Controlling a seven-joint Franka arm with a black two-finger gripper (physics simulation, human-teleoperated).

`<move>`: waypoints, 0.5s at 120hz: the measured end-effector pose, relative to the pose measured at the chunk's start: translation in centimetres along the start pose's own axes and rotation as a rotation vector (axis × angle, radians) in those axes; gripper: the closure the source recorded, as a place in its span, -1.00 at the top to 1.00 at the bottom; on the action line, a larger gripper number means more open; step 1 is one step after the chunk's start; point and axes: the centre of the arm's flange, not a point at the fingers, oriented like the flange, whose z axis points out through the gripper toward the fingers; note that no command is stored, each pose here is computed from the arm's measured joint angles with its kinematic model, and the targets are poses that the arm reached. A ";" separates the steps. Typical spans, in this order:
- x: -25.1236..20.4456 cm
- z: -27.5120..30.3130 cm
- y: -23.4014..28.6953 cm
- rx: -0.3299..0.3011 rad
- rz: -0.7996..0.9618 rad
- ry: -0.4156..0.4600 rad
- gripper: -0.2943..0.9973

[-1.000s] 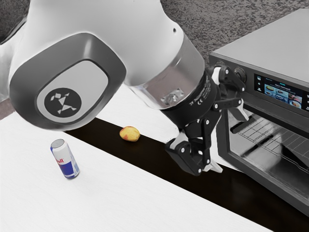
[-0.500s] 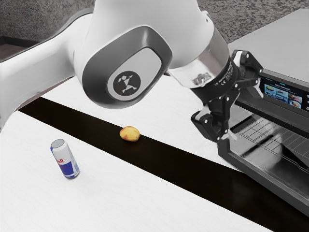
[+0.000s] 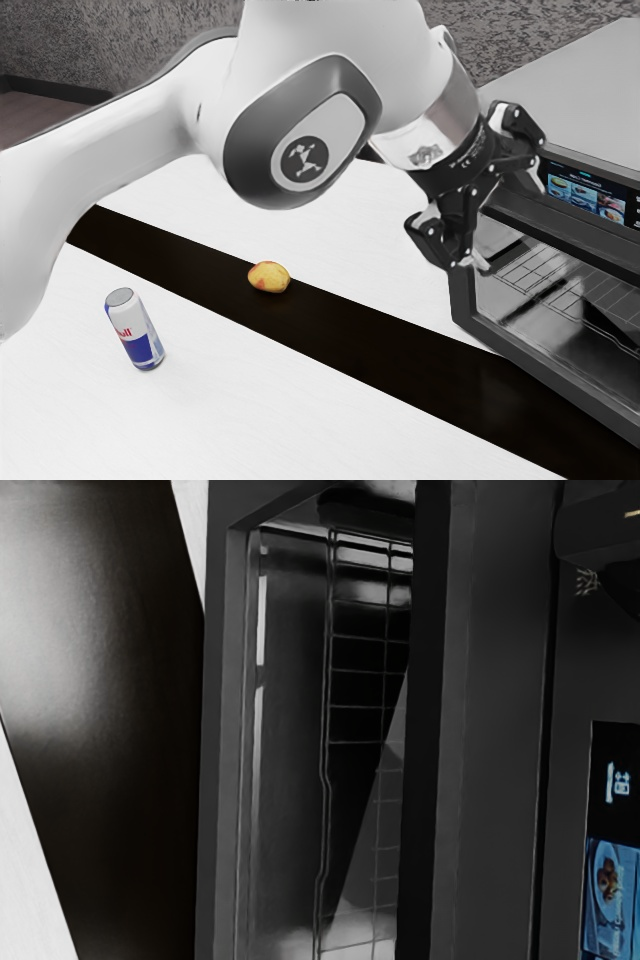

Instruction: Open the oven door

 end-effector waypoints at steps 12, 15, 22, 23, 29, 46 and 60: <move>0.7 0.5 0.2 -0.002 0.014 0.008 0.54; 0.9 0.5 0.3 -0.004 0.017 0.010 0.54; 1.2 0.7 0.4 -0.005 0.024 0.014 0.54; 1.3 0.8 0.4 -0.004 0.025 0.014 0.54; 1.4 1.2 0.4 -0.002 0.032 0.015 0.54; 1.7 2.3 0.5 0.003 0.049 0.015 0.54; 1.9 3.6 0.0 0.020 0.056 0.016 0.54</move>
